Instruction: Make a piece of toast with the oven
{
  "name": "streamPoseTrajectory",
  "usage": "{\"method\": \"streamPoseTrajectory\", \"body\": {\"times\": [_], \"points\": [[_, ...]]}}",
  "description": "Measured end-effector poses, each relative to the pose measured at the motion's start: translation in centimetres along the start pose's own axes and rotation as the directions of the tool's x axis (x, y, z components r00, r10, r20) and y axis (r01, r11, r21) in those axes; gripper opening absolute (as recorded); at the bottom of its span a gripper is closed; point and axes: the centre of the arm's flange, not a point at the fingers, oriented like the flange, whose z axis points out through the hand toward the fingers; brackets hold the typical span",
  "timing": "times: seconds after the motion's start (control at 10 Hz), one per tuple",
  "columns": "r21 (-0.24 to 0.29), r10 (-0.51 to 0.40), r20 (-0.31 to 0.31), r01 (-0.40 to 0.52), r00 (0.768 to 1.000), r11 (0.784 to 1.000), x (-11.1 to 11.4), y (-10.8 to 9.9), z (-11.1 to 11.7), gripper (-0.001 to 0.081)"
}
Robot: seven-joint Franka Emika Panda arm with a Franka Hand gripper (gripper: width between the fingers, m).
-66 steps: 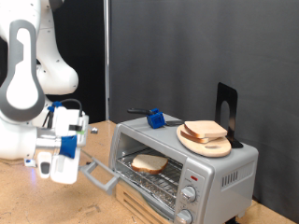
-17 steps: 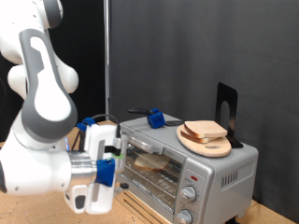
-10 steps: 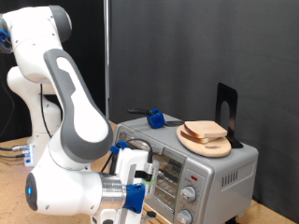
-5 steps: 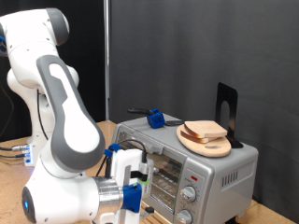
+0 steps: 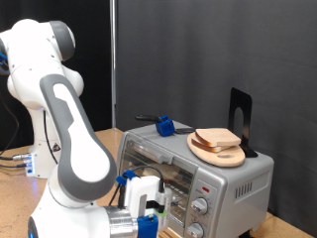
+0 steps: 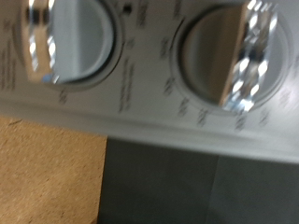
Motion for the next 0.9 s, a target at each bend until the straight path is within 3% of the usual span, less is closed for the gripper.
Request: {"method": "streamPoseTrajectory", "body": {"times": [0.4, 0.9], "points": [[-0.005, 0.011, -0.012, -0.011, 1.0, 1.0, 2.2, 0.0, 2.1, 0.0808], [-0.015, 0.044, 0.019, -0.044, 0.999, 0.999, 3.2, 0.4, 5.0, 0.0808]]}}
